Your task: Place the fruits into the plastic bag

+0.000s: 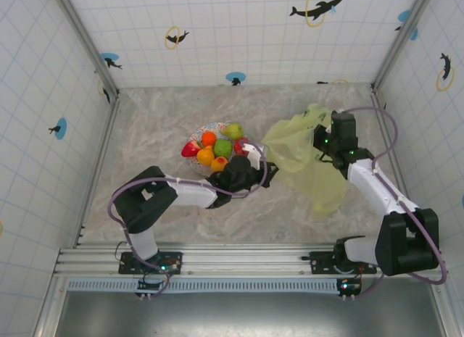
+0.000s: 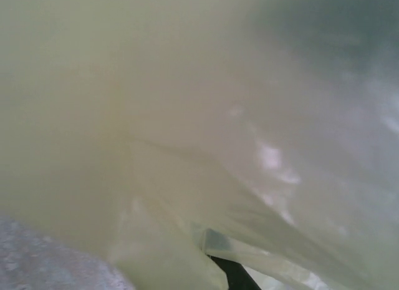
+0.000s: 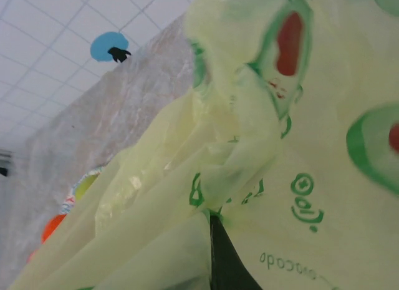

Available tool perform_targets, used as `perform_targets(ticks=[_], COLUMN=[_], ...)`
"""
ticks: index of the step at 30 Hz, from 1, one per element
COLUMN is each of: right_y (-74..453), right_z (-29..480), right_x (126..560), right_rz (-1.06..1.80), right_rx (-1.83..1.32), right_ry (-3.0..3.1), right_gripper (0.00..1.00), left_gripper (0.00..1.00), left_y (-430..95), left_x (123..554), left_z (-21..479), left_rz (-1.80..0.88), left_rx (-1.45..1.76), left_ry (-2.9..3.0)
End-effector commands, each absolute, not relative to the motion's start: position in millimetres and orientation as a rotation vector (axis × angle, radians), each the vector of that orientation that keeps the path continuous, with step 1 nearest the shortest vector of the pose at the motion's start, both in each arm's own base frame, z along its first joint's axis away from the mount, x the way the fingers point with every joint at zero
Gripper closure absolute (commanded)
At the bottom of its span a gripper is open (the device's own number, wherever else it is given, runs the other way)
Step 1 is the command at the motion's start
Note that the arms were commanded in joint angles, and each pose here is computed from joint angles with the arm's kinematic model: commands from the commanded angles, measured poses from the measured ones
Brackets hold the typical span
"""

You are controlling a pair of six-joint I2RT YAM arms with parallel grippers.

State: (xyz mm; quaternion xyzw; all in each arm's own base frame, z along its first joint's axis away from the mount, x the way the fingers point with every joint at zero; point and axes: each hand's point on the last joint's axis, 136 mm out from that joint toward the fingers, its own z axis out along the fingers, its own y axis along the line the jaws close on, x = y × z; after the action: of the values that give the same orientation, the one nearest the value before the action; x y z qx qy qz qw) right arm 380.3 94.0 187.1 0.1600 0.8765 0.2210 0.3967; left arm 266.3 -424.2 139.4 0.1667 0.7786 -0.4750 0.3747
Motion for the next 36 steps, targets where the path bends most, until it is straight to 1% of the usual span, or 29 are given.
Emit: perform_targets(ticks=[1,4,9,16,18,20,23,25,26,30,33,36], right_y=[71,53,30,19,23,39,77,93,99,94,101,110], right_z=[194,204,227,253,248,233,205,192,185,164,156,156], right_x=[356,345,337,338,338,337,333,331,330,336,339,345], right_rz=[0.187,-0.014,-0.195,-0.315,-0.304,-0.200,0.077,0.204,0.248,0.237,0.333,0.426], right_rx=[0.121,0.064,0.042,0.018,0.006,-0.032,-0.091,-0.090,-0.085,-0.012,0.031,0.066], right_ry=[2.394,2.432,2.425,2.420,2.432,2.460,2.498,2.502,2.504,2.529,2.540,2.516], right_gripper=[1.00,1.00,1.00,1.00,1.00,1.00,1.00,1.00,1.00,1.00,1.00,1.00], left_gripper=[1.00,1.00,1.00,1.00,1.00,1.00,0.89,0.79,0.73,0.55,0.41,0.29], left_y=[-415,-404,-377,-355,-355,-360,-364,-367,-368,-363,-352,-337], left_x=[257,254,251,247,249,250,252,252,251,242,234,224], left_z=[161,158,141,102,99,100,99,99,98,92,89,88], left_rz=[-1.381,-1.417,-1.412,-1.316,-1.293,-1.305,-1.308,-1.312,-1.316,-1.298,-1.241,-1.173], left_rx=[0.389,0.369,0.322,0.311,0.317,0.338,0.366,0.387,0.401,0.452,0.502,0.563], left_ry=[2.057,2.171,2.314,2.465,2.474,2.468,2.469,2.467,2.468,2.498,2.511,2.516])
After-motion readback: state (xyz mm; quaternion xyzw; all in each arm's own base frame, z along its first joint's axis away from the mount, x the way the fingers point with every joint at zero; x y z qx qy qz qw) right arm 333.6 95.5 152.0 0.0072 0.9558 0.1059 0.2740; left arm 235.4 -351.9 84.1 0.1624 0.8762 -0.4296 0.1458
